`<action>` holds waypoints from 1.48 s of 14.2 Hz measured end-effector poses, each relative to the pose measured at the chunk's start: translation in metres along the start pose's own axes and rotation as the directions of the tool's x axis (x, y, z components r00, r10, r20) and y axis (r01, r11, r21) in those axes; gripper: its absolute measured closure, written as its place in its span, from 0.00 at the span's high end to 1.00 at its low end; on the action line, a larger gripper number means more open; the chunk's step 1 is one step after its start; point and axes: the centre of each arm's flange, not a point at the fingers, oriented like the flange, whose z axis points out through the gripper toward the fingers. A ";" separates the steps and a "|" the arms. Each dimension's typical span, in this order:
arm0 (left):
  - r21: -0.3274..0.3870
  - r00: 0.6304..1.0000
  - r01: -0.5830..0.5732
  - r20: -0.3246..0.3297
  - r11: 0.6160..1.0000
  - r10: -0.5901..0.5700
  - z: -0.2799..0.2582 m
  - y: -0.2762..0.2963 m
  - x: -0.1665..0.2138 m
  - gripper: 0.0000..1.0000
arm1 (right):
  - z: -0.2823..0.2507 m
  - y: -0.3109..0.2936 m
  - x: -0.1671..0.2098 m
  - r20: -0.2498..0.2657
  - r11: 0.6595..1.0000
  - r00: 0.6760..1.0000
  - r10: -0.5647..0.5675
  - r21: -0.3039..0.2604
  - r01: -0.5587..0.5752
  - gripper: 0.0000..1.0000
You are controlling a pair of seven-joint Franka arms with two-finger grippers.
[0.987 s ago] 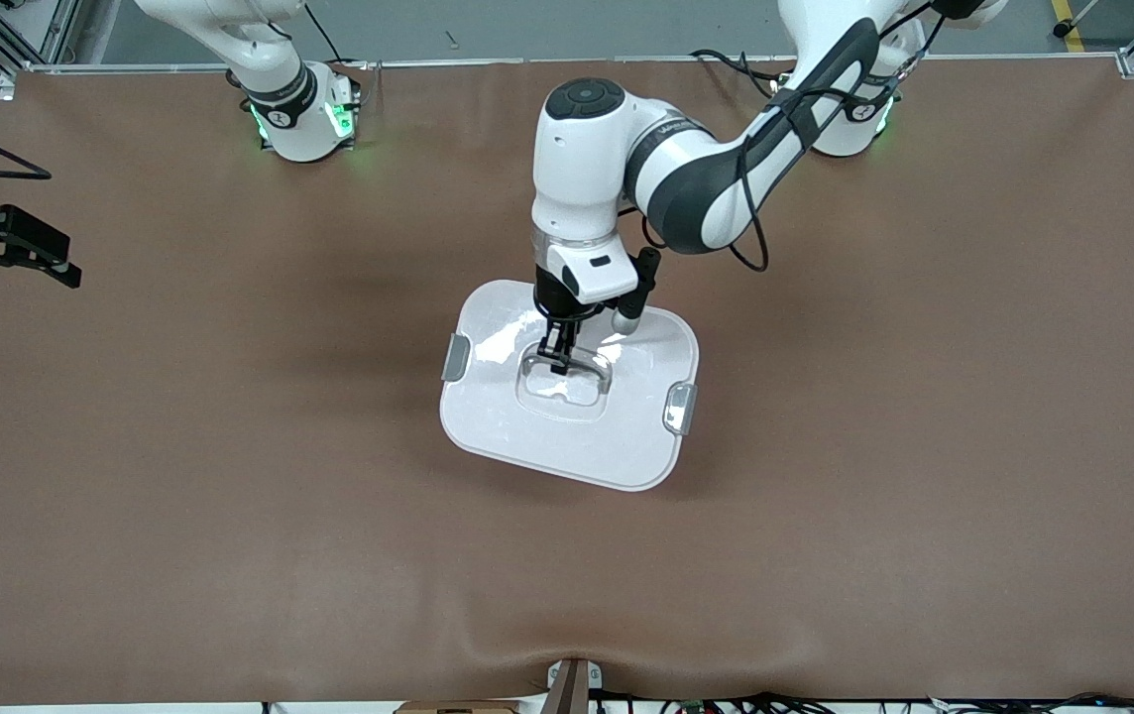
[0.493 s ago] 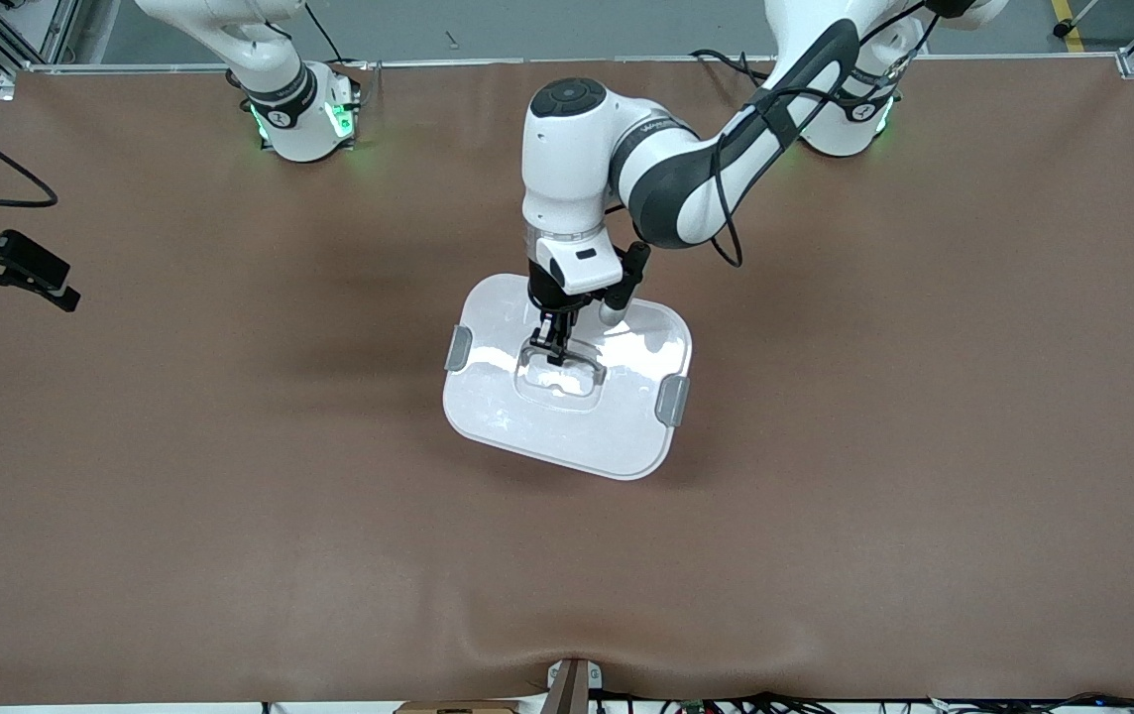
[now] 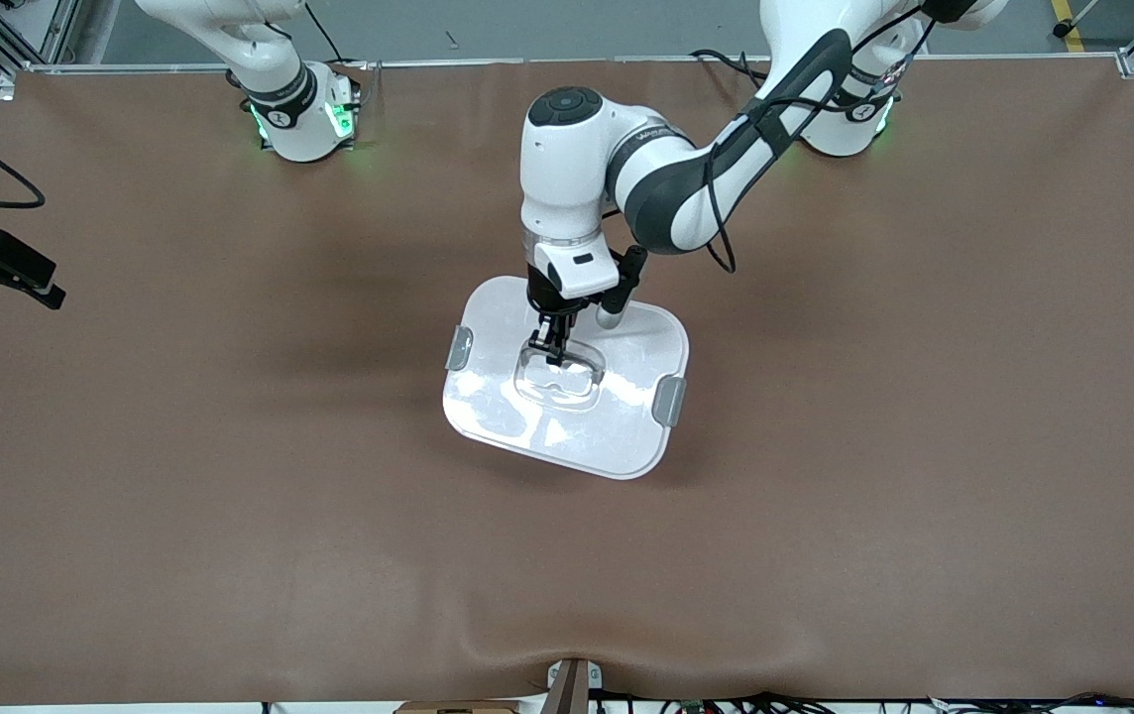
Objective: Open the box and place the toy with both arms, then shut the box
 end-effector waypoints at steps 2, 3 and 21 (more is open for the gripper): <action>0.003 1.000 0.004 0.002 1.000 -0.004 0.002 -0.002 -0.002 0.07 | 0.000 0.000 0.001 -0.010 1.000 1.000 -0.028 -0.008 0.028 1.00; 0.004 1.000 0.005 0.003 1.000 -0.005 0.003 -0.002 -0.003 0.07 | 0.001 0.000 0.001 -0.010 0.999 0.999 -0.040 -0.010 0.040 1.00; 0.038 0.998 0.057 -0.012 0.998 -0.057 0.023 -0.016 -0.002 0.07 | 0.011 -0.013 0.001 0.017 0.993 0.992 -0.122 -0.004 0.122 1.00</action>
